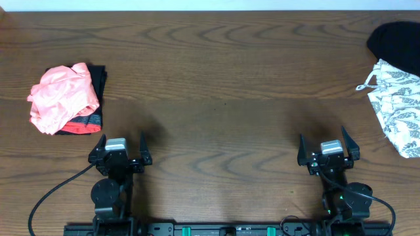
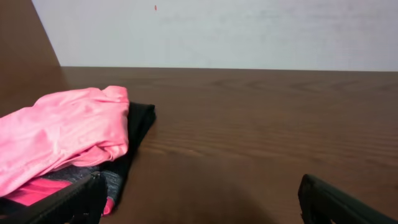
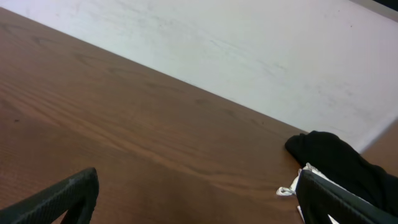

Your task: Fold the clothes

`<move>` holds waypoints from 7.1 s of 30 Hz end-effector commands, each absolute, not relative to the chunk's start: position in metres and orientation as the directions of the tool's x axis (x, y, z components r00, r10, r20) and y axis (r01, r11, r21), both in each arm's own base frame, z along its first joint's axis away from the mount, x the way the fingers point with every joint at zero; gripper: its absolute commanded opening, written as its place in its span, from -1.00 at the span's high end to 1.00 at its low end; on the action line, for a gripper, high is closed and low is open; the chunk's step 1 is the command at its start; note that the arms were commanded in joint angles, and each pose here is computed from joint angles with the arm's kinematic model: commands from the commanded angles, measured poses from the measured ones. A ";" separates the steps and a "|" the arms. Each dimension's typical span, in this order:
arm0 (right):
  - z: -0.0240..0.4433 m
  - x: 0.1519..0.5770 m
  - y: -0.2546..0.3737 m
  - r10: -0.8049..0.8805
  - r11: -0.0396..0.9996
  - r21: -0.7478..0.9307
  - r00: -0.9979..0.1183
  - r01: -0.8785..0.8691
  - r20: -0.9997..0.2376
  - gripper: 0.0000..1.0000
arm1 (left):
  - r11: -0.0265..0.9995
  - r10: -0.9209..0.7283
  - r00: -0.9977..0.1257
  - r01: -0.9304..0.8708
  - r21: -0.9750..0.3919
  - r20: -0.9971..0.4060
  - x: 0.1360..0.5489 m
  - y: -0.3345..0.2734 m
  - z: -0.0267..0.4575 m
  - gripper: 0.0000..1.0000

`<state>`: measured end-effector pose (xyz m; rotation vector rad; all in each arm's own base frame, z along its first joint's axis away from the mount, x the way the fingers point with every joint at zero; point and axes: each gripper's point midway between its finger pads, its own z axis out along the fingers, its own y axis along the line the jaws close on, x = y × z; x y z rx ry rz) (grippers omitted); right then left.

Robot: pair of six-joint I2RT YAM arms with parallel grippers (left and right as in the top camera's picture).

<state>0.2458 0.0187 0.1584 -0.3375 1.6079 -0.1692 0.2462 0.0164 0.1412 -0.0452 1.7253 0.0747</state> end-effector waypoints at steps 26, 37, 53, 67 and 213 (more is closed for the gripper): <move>0.158 0.245 0.019 -0.303 0.948 -0.297 -0.038 -0.114 -0.952 -0.99 | 0.996 0.021 -0.215 -0.075 0.038 -0.976 0.244 0.017 0.123 -0.96; 0.158 0.245 0.019 -0.303 0.948 -0.297 -0.038 -0.114 -0.952 -0.98 | 0.996 0.021 -0.215 -0.075 0.038 -0.976 0.244 0.017 0.123 -0.96; 0.159 0.246 0.017 -0.304 0.949 -0.299 -0.038 -0.101 -0.952 -0.98 | 0.996 0.021 -0.211 -0.076 0.038 -0.977 0.244 0.017 0.124 -0.96; 0.182 0.245 -0.005 -0.113 0.993 -0.115 -0.045 0.037 -0.993 -0.99 | 0.983 -0.164 -0.147 -0.105 -0.149 -0.975 0.244 0.017 0.148 -0.96; 0.313 0.420 0.179 -0.534 0.759 -0.091 -0.536 -0.645 -0.654 -0.98 | 0.942 -0.229 -0.831 -0.059 -0.330 -0.507 0.261 -0.035 0.197 -0.96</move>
